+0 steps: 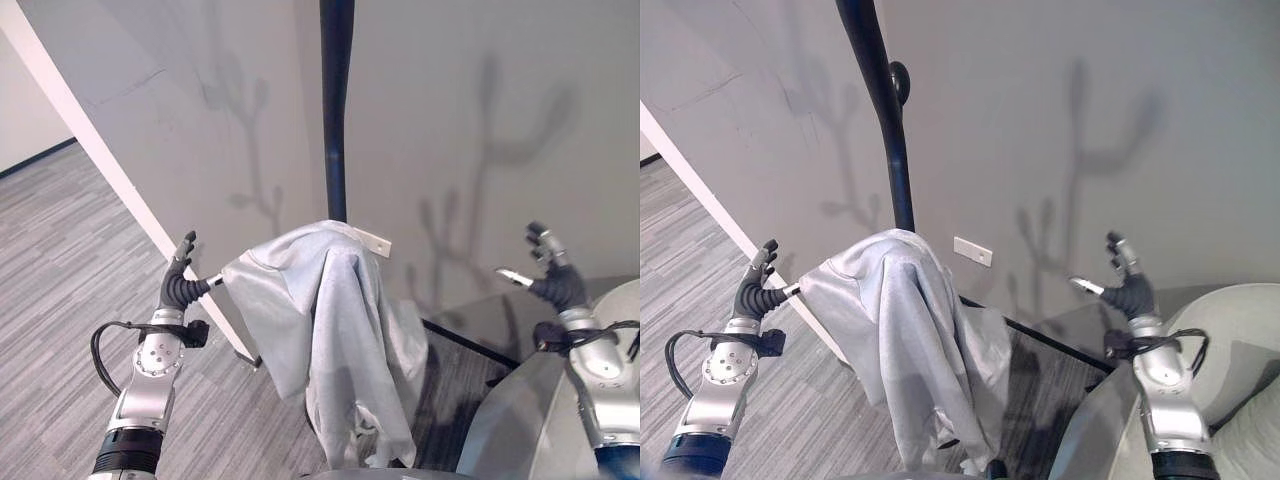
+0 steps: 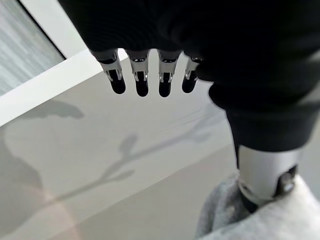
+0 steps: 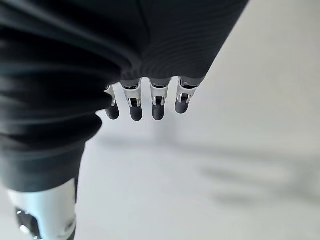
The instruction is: Hang the clothes on the sofa on the clothes rack.
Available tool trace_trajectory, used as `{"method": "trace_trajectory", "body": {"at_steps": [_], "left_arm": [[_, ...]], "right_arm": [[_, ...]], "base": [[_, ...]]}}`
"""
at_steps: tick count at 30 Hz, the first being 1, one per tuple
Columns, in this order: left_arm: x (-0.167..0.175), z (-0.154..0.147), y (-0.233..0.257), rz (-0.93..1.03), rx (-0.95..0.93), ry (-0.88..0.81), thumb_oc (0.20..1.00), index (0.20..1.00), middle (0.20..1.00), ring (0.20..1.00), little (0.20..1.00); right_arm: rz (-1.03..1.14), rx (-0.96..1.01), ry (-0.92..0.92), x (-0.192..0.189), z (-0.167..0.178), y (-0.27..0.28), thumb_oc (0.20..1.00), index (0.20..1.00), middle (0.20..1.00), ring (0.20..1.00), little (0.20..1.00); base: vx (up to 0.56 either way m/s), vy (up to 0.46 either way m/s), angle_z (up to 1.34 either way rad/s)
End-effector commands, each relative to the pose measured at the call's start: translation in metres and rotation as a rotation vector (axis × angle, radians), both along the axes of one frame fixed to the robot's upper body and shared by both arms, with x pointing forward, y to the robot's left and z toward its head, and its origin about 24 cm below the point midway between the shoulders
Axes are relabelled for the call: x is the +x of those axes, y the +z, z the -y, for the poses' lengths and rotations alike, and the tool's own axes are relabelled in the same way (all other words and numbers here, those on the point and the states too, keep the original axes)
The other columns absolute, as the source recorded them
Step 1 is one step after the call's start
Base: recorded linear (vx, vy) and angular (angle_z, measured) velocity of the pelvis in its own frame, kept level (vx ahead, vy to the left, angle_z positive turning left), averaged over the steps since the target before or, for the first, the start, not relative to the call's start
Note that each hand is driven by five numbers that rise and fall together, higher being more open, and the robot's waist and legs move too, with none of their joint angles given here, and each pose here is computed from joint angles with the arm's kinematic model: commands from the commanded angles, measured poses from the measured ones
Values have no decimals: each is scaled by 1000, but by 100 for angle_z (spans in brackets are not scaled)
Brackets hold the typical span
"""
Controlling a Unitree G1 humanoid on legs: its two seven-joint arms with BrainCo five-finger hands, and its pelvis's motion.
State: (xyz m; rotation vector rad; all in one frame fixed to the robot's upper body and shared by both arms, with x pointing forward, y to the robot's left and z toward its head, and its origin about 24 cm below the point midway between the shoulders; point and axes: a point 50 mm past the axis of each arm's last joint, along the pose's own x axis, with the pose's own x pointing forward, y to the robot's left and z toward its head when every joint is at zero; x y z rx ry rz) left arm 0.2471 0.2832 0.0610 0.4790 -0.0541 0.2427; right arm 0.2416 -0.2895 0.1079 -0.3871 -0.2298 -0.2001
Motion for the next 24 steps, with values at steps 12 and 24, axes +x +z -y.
{"method": "trace_trajectory", "body": {"at_steps": [12,24], "left_arm": [[-47,-43,-34,-119,-22,236,1000,1000,1000,1000,1000],[-104,-2,-150,-641,-221,196,1000,1000,1000,1000,1000]], "right_arm": [[-265,51,-8,-44,-5,-68,1000,1000,1000,1000,1000],[-859,138,-40,-98,-35,-198,1000,1000,1000,1000,1000]], "base": [[8,3,0],[-8,19,-2]]}}
